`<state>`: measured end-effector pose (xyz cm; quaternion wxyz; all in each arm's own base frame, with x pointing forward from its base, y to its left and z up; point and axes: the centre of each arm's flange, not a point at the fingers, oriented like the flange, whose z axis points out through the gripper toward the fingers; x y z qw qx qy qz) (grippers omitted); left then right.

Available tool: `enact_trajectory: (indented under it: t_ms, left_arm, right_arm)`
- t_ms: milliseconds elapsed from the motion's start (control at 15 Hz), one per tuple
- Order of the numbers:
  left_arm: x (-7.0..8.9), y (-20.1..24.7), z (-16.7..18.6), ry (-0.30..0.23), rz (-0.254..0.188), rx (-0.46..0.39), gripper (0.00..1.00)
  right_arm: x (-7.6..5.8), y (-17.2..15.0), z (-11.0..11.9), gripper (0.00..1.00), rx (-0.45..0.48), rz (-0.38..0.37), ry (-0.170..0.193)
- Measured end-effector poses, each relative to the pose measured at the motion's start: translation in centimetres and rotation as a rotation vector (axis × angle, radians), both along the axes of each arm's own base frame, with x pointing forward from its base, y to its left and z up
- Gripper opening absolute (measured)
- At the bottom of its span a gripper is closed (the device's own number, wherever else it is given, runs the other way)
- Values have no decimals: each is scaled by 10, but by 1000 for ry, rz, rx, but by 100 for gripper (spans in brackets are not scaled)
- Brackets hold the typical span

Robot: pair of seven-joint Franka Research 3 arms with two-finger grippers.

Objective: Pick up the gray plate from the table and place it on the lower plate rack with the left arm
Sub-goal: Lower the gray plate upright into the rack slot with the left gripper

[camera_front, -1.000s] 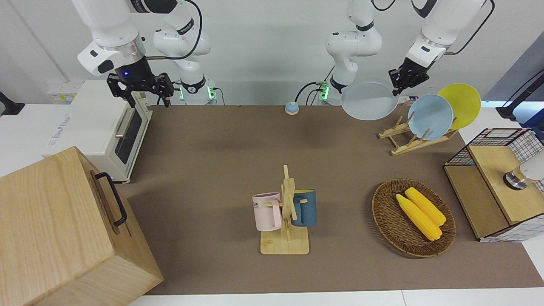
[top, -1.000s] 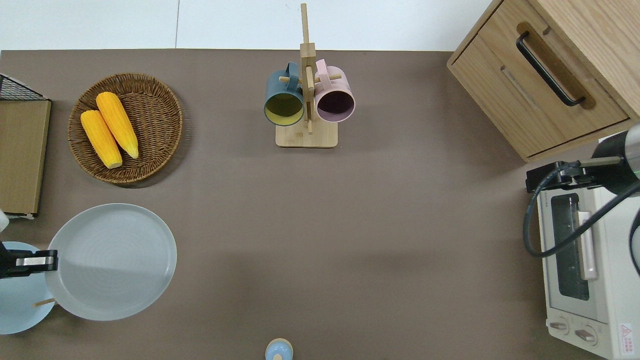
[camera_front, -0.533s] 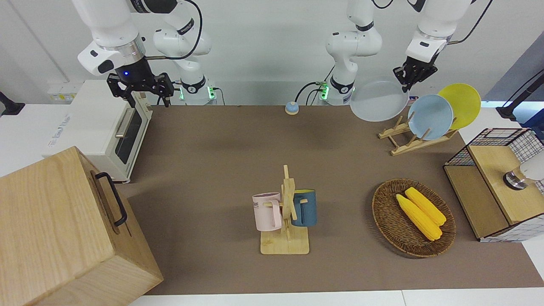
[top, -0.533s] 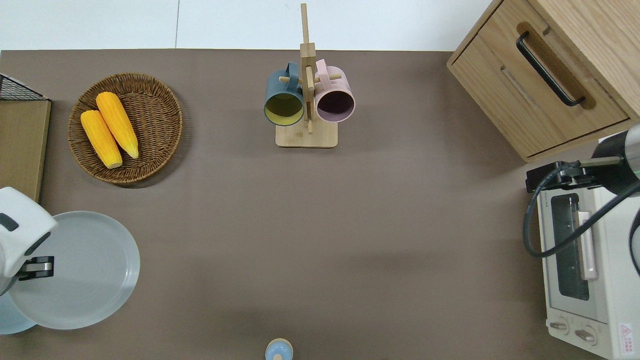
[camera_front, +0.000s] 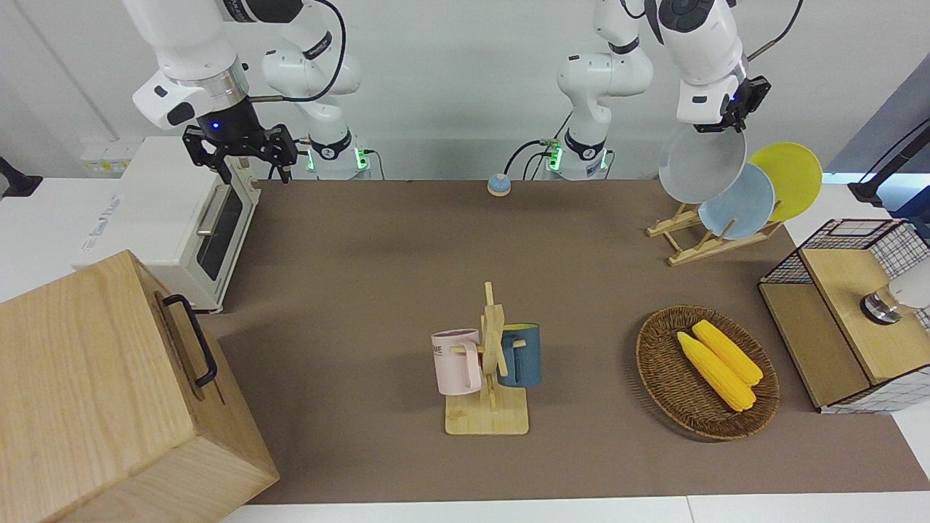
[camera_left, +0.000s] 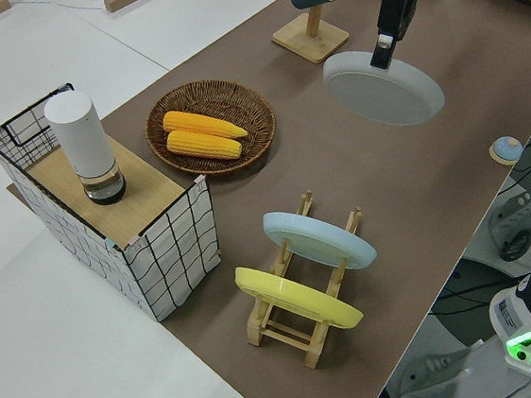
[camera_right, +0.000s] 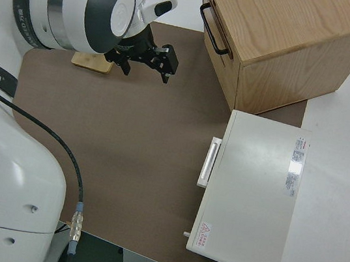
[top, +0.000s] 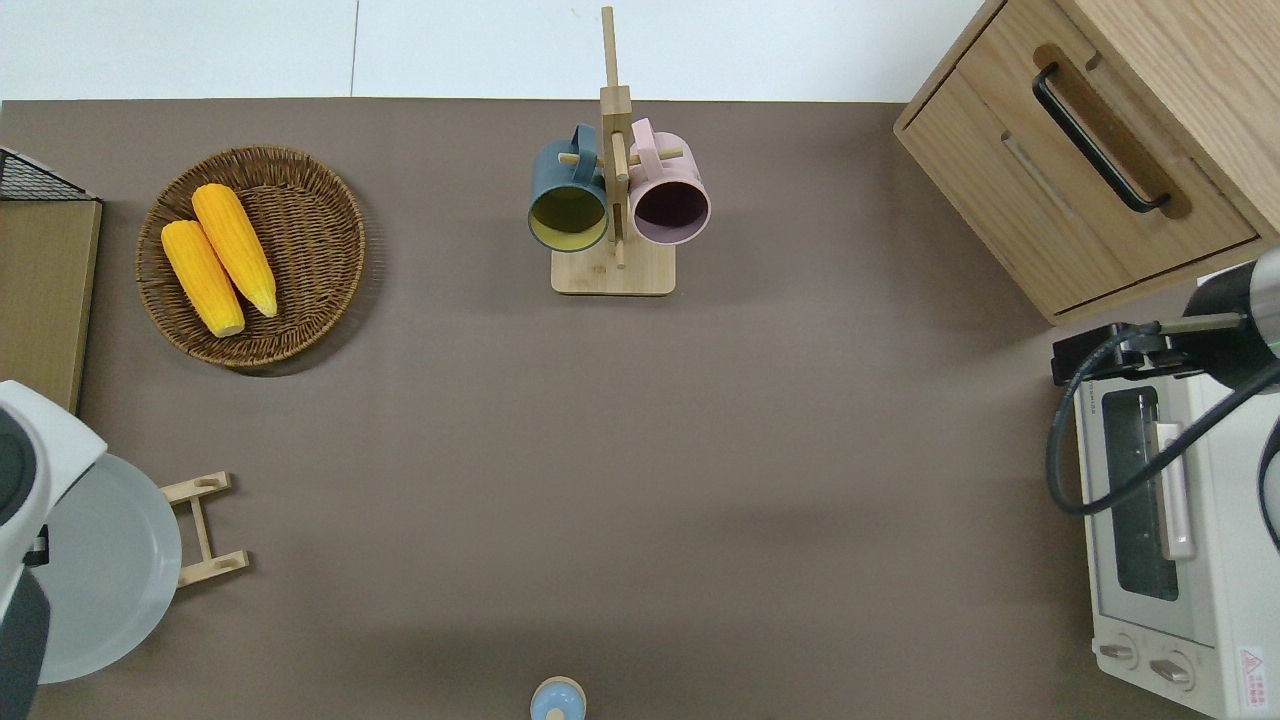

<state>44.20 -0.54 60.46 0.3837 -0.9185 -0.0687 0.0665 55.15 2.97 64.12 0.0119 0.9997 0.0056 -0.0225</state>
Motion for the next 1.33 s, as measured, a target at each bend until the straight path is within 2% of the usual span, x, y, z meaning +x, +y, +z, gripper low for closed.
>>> enact_trajectory:
  t_ms: [400, 600, 867, 1333]
  left_arm:
    - [-1, 6, -47, 69, 55, 136, 1]
    - [0, 5, -72, 75, 86, 183, 1]
    - [9, 2, -108, 92, 124, 252, 1]
    - [23, -3, -153, 89, 172, 302, 1]
  right_arm:
    - [0, 0, 0, 99, 0, 0, 0]
    - [0, 0, 0, 99, 0, 0, 0]
    - [0, 0, 0, 99, 0, 0, 0]
    - [0, 0, 0, 99, 0, 0, 0]
